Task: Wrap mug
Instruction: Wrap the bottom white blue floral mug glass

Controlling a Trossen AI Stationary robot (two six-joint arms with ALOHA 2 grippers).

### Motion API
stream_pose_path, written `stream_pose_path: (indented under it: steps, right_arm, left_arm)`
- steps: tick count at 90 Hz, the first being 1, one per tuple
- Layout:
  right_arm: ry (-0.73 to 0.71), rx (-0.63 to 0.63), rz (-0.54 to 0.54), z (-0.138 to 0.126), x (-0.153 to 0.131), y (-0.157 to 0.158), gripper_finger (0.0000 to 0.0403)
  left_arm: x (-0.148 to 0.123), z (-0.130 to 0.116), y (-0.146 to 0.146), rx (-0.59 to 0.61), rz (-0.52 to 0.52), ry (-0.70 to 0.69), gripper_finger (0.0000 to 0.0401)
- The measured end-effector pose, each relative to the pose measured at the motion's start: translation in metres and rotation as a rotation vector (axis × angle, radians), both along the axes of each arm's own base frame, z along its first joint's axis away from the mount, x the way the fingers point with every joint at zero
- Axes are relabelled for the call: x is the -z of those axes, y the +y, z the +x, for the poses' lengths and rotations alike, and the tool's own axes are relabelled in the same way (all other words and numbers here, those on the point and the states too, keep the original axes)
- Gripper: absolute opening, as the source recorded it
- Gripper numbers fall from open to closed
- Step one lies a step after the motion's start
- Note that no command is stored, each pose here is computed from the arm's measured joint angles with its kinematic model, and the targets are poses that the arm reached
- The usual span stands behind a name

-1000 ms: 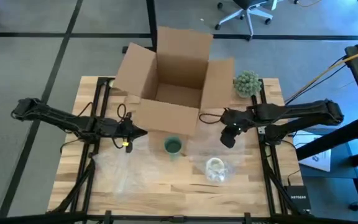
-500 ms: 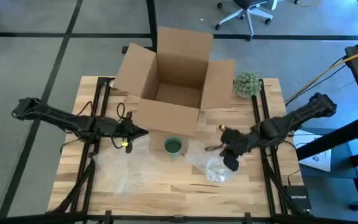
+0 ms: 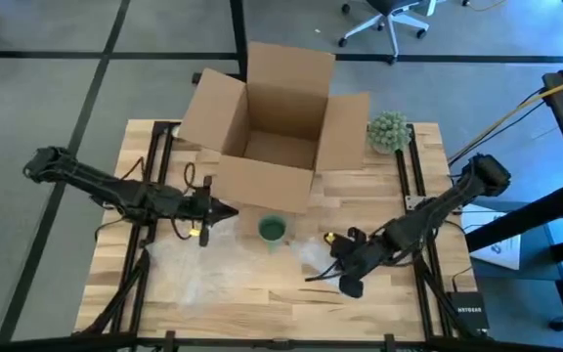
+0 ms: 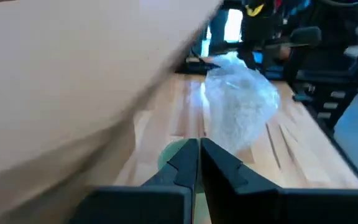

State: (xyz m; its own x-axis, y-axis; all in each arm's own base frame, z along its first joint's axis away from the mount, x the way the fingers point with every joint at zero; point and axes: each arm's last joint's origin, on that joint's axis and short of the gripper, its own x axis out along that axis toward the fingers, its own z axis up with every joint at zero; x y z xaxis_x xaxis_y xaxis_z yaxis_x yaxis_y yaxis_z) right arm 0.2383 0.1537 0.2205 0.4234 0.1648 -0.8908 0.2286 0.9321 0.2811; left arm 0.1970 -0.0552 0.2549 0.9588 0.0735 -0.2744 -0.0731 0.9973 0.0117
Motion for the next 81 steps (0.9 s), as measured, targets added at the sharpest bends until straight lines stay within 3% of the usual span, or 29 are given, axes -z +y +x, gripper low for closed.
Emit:
stream_pose_path:
  steps: [21, 44, 59, 81]
  right_arm:
    - [0.046, -0.009, -0.083, 0.003, 0.014, 0.000, 0.0000]
    - [0.029, 0.008, -0.116, 0.003, 0.014, -0.001, 0.0000]
    - [0.007, 0.018, -0.124, 0.004, 0.013, -0.001, 0.0000]
    - [-0.002, 0.023, -0.128, 0.005, 0.013, -0.001, 0.0000]
  left_arm:
    - [-0.009, 0.050, -0.035, 0.059, 0.072, 0.093, 0.0000]
    - [0.009, 0.118, -0.064, 0.082, 0.165, 0.162, 0.0000]
    - [0.029, 0.161, -0.076, 0.131, 0.231, 0.156, 0.0000]
    - [0.043, 0.209, -0.075, 0.236, 0.235, 0.055, 0.0000]
